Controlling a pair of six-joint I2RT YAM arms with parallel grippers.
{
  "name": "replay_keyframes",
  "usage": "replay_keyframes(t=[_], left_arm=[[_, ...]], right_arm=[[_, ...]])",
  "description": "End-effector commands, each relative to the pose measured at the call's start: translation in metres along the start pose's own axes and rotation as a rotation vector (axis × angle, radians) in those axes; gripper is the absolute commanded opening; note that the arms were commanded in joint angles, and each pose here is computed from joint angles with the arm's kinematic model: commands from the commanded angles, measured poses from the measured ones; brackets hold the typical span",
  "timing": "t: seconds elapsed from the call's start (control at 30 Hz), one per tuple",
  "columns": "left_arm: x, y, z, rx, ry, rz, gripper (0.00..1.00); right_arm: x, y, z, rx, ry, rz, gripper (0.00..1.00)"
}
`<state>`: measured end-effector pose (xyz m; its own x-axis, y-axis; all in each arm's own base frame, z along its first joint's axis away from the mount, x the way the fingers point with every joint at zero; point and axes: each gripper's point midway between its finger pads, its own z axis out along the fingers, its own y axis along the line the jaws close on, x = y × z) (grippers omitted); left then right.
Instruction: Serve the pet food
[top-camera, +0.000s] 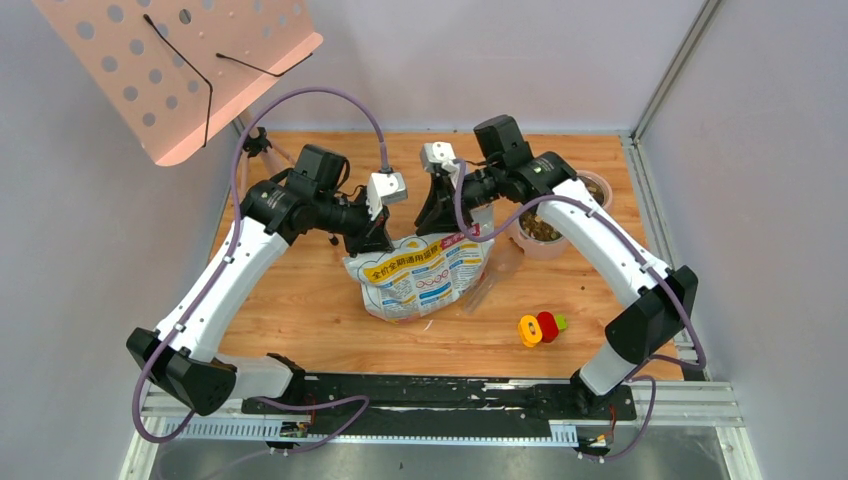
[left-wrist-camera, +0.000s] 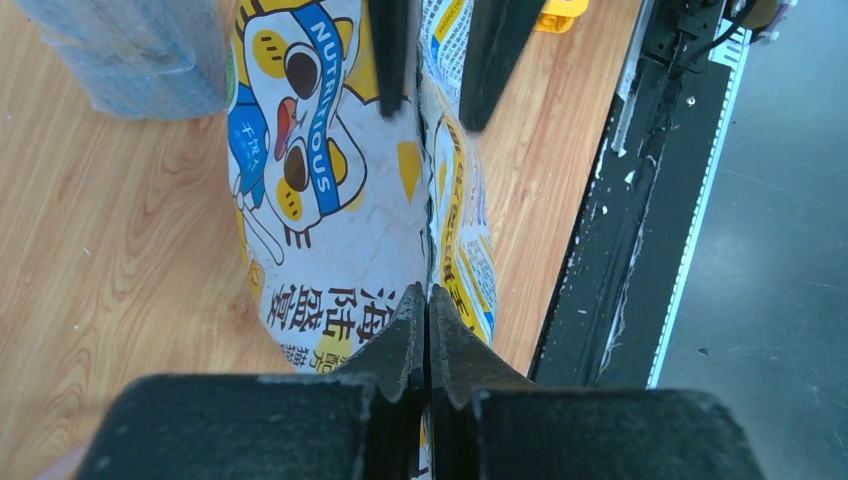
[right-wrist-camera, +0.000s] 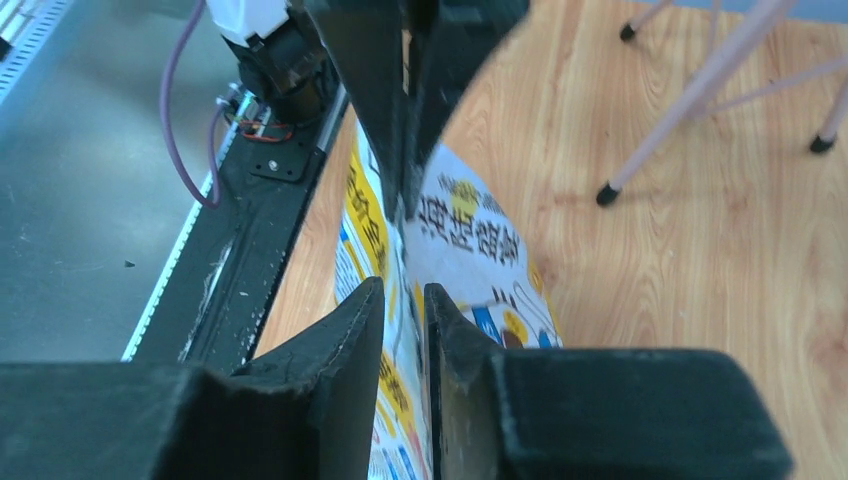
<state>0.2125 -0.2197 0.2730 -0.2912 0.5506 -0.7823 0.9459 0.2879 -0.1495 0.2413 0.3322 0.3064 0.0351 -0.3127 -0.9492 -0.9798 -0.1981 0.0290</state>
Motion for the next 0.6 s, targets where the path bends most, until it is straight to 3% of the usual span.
replay_keyframes(t=[0.0, 0.13, 0.23, 0.37, 0.5, 0.57], left_arm=[[-0.021, 0.0, -0.01, -0.022, -0.068, 0.061, 0.0], [-0.024, 0.0, -0.016, -0.047, -0.078, 0.08, 0.0], [-0.028, 0.0, -0.021, -0.062, -0.09, 0.089, 0.0], [-0.028, 0.001, -0.024, -0.07, -0.09, 0.092, 0.0], [-0.027, 0.001, -0.025, -0.071, -0.087, 0.098, 0.0], [-0.025, 0.002, -0.026, -0.076, -0.079, 0.107, 0.0]], right_arm=[[-0.025, 0.002, 0.015, -0.068, -0.059, -0.049, 0.21], [-0.016, -0.003, 0.014, -0.043, -0.026, -0.066, 0.33], [-0.007, 0.002, 0.015, -0.068, -0.01, -0.065, 0.36], [0.0, 0.003, 0.019, -0.088, 0.001, -0.023, 0.21], [0.005, -0.001, 0.019, -0.076, 0.022, -0.015, 0.19], [0.009, -0.004, 0.017, -0.062, 0.035, -0.019, 0.08]])
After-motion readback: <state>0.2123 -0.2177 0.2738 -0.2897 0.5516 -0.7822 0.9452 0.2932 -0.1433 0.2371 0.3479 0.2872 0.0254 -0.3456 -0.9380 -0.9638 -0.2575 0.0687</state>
